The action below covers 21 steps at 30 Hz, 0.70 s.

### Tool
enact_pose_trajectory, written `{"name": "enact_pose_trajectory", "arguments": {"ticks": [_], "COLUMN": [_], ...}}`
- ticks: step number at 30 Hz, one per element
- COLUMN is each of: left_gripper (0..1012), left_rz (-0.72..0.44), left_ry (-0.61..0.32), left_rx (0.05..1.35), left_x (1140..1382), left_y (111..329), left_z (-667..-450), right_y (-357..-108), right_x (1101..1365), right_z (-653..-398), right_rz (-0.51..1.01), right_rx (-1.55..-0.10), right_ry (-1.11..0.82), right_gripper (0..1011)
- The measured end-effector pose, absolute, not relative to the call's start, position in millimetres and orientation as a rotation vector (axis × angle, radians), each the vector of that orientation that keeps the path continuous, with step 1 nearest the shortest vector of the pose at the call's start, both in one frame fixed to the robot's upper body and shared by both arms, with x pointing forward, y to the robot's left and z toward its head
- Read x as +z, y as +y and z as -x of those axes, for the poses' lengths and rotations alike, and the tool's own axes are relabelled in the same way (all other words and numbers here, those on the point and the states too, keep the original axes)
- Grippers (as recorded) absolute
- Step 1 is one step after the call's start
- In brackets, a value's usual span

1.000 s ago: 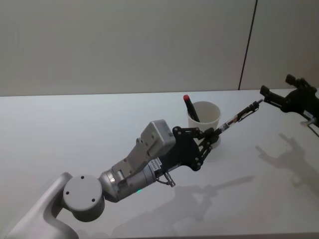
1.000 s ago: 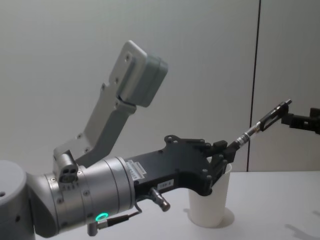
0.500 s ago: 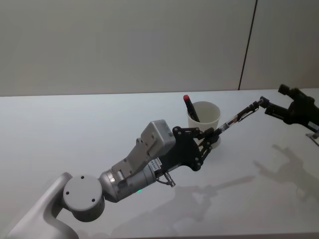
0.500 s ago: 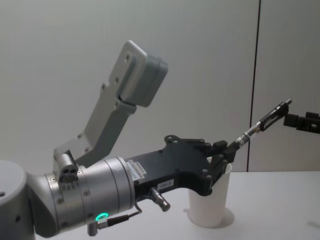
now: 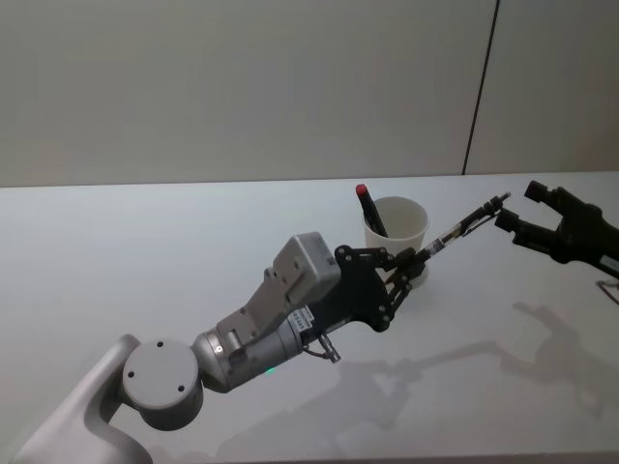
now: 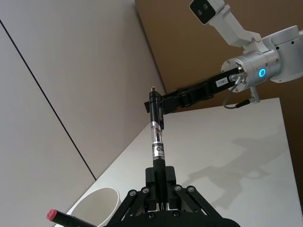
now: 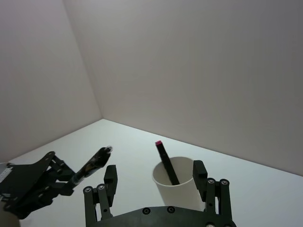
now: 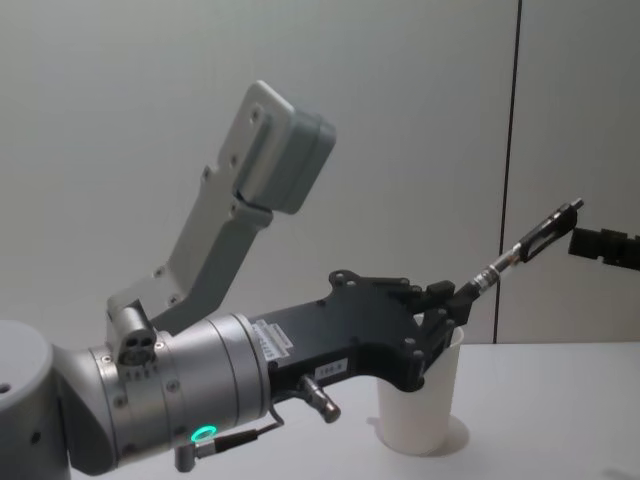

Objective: Place the pen into the pen holder.

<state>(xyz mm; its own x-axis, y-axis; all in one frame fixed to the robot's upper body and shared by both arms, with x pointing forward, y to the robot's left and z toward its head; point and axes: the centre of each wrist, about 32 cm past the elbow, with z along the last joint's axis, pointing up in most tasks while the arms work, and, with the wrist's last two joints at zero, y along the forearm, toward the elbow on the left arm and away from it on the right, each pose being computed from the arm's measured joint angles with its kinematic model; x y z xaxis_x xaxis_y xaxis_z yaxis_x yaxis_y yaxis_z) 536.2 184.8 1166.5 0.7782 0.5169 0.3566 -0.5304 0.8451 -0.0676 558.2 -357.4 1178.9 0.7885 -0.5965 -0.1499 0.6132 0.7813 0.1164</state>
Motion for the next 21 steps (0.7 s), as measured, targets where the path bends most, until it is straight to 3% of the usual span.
{"name": "enact_pose_trajectory", "arguments": {"ticks": [21], "left_gripper": [134], "left_rz": [-0.037], "left_ry": [-0.375], "left_rx": [0.566], "left_x": [1166.5], "left_y": [184.9], "left_z": [-536.2], "right_y": [-366.1], "right_x": [1179.0], "right_z": [-553.5], "right_rz": [-0.152], "right_rx": [-0.524], "right_ry": [0.111], "right_gripper": [1002]}}
